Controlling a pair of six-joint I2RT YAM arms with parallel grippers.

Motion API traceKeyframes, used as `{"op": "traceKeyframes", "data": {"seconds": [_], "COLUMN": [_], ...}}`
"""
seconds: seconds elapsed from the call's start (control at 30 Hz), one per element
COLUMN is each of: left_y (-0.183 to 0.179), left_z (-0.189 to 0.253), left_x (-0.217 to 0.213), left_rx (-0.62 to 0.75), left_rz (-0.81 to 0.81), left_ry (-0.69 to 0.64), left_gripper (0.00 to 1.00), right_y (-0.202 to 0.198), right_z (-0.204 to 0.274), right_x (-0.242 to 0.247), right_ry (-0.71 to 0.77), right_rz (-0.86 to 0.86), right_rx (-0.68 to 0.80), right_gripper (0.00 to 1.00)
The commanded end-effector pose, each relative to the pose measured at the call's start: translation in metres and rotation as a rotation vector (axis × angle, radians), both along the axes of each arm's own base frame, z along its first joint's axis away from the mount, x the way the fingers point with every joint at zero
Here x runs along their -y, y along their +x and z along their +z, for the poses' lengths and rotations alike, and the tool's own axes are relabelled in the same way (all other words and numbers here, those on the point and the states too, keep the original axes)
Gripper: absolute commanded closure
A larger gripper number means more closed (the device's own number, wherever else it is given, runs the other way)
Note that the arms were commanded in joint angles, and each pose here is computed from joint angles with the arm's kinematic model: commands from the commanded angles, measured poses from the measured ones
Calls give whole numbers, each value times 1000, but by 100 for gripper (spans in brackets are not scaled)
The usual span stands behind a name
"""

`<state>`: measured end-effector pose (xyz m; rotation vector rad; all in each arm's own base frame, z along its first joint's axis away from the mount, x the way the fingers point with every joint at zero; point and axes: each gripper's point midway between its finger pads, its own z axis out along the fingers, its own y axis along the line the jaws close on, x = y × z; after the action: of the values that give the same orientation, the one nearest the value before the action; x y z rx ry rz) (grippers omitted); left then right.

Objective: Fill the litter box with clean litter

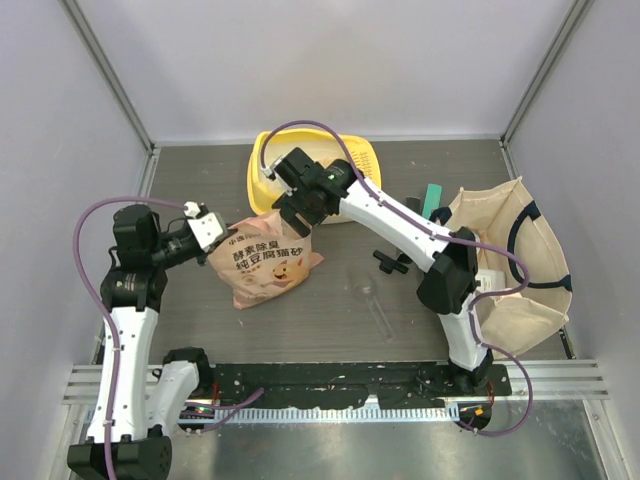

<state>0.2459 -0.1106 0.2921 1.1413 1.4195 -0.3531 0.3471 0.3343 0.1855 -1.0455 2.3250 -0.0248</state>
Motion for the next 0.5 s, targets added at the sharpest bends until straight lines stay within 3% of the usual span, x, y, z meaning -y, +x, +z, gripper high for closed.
{"op": "traceKeyframes", "data": {"seconds": [0.0,0.47], "left_y": [16,76], "left_z": [45,98], "left_x": [-3,-7], "left_rx": [267,437], "left_rz": [-2,30], "left_ry": [34,-17], "left_gripper": [100,100], "right_y": [14,25], "right_z": [87,72], "right_x": [36,32], "right_ry": [-23,19], "right_rz": [3,-19], "right_rx": [236,173], "right_gripper": [12,12]}}
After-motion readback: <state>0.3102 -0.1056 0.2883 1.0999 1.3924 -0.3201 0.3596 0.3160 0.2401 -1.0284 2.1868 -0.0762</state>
